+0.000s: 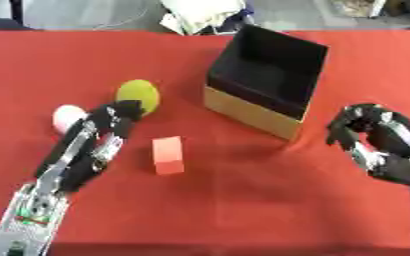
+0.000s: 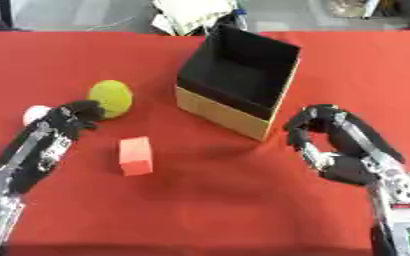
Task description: Pick up objects on the table and place them in the box.
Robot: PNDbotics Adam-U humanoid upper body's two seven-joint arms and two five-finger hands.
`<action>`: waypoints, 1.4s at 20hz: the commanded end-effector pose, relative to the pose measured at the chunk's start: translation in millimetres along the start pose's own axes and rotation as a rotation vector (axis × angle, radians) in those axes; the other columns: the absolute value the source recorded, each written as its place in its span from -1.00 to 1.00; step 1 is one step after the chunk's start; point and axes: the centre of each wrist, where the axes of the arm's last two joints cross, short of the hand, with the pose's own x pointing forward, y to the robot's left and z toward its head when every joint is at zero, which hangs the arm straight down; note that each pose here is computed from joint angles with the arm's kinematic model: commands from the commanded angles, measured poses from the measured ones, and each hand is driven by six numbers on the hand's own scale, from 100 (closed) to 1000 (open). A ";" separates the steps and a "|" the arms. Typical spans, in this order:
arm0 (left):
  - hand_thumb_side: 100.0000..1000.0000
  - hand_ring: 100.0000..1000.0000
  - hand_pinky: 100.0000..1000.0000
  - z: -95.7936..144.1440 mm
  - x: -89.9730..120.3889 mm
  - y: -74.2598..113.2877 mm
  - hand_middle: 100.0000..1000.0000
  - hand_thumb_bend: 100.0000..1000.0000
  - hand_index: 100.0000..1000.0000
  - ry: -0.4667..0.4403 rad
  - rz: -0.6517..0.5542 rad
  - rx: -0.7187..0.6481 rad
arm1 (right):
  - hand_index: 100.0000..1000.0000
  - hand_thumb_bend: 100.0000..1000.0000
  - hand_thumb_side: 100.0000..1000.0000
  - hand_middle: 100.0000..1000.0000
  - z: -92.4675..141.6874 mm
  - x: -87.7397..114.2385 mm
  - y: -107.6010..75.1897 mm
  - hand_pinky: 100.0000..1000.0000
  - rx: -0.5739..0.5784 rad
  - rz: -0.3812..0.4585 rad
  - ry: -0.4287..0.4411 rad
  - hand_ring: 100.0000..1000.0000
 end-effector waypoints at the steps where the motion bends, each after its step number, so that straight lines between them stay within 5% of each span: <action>1: 0.79 0.54 0.48 -1.9 6.3 13.2 0.46 -0.97 0.76 -0.015 -0.065 -0.022 | 0.17 -1.00 -0.18 -0.19 -0.9 4.5 -4.4 -0.07 -0.002 0.020 -0.010 -0.12; 12: 0.67 0.59 0.54 -24.1 31.0 50.5 0.57 -1.00 0.84 -0.052 -0.411 -0.306 | 0.17 -1.00 -0.18 -0.19 0.2 4.1 -4.6 -0.07 0.008 0.022 -0.006 -0.12; 25: 0.50 0.59 0.53 -53.1 38.4 56.2 0.58 -0.88 0.85 -0.074 -0.618 -0.595 | 0.17 -1.00 -0.18 -0.19 1.4 3.6 -4.9 -0.07 0.016 0.023 -0.001 -0.12; 26: 0.61 0.60 0.54 -54.0 38.4 56.8 0.60 -0.62 0.87 -0.074 -0.629 -0.607 | 0.17 -1.00 -0.18 -0.19 1.2 3.6 -4.8 -0.07 0.019 0.023 -0.002 -0.12; 28: 0.62 0.60 0.54 -59.2 37.4 55.2 0.60 -0.58 0.87 -0.079 -0.670 -0.671 | 0.17 -1.00 -0.18 -0.19 1.3 3.4 -4.5 -0.07 0.022 0.023 -0.001 -0.12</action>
